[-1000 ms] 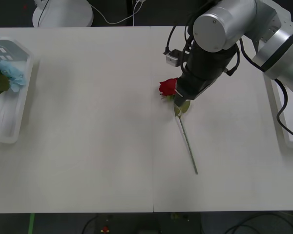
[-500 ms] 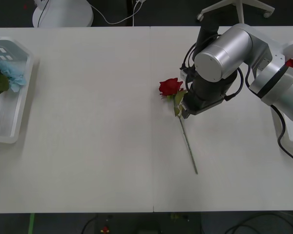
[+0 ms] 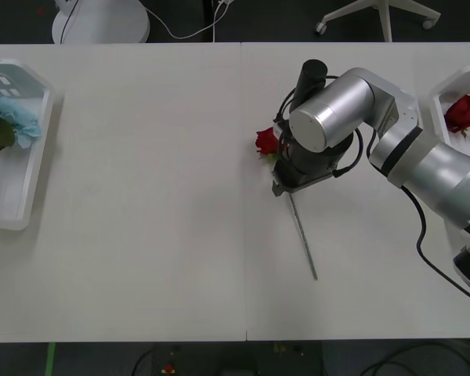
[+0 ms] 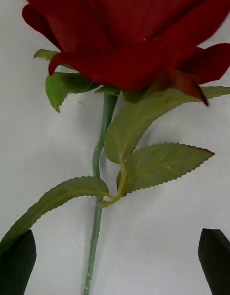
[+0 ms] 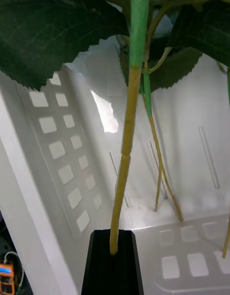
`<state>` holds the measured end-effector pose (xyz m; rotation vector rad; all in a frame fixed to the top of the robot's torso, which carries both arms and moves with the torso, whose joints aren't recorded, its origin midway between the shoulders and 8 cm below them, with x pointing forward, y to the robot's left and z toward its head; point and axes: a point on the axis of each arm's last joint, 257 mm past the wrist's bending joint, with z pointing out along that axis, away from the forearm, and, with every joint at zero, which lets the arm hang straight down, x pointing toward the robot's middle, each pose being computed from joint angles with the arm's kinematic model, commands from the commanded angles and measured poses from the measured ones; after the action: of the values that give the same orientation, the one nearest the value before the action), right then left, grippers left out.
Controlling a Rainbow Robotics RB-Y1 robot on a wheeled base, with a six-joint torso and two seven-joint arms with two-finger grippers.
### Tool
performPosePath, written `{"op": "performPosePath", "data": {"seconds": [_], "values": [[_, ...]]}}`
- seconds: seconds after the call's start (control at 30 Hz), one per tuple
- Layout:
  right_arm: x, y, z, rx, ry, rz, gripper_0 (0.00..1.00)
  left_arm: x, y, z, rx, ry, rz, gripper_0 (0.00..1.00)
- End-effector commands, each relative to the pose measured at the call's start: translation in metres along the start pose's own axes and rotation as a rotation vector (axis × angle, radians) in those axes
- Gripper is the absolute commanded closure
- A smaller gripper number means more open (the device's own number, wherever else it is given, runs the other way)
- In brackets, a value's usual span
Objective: Put the red flowers into the right box and the blue flowers into the left box
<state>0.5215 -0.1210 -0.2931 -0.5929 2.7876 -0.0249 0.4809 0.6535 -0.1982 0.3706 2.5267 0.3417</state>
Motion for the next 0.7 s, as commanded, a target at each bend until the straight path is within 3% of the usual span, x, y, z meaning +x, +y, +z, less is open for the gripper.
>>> {"op": "performPosePath", "data": {"seconds": [0.03,0.23,0.27,0.3,0.33,0.37,0.43,0.5,0.6,0.7], "values": [[-0.005,0.01,0.008,-0.014,-0.015,0.02,0.02,0.006,0.004,0.005,-0.044,0.033,-0.138,1.0],[0.001,0.005,0.015,0.003,0.001,0.026,0.02,0.013,0.002,0.012,-0.068,0.06,-0.167,1.0],[0.003,0.004,0.017,0.004,0.002,0.028,0.02,0.011,0.002,0.014,-0.076,0.056,-0.156,0.91],[0.005,0.003,0.019,0.005,0.003,0.03,0.02,0.009,0.003,0.015,-0.084,0.05,-0.148,0.65],[0.006,0.002,0.02,0.007,0.003,0.03,0.02,0.008,0.005,0.015,-0.089,0.046,-0.144,0.51],[0.007,0.002,0.022,0.005,0.002,0.032,0.02,0.005,0.003,0.015,-0.087,0.041,-0.142,0.31],[0.01,0.001,0.025,0.002,0.002,0.039,0.02,0.0,0.0,0.014,-0.077,0.034,-0.138,0.12],[0.011,0.001,0.028,0.001,0.0,0.04,0.02,-0.006,-0.005,0.011,-0.058,0.029,-0.134,0.06],[0.013,-0.001,0.03,0.004,-0.001,0.044,0.02,-0.02,-0.018,0.001,-0.003,0.016,-0.138,0.05],[0.013,0.0,0.03,0.002,0.0,0.048,0.1,-0.039,-0.033,-0.013,0.069,-0.014,-0.146,0.04]]}}
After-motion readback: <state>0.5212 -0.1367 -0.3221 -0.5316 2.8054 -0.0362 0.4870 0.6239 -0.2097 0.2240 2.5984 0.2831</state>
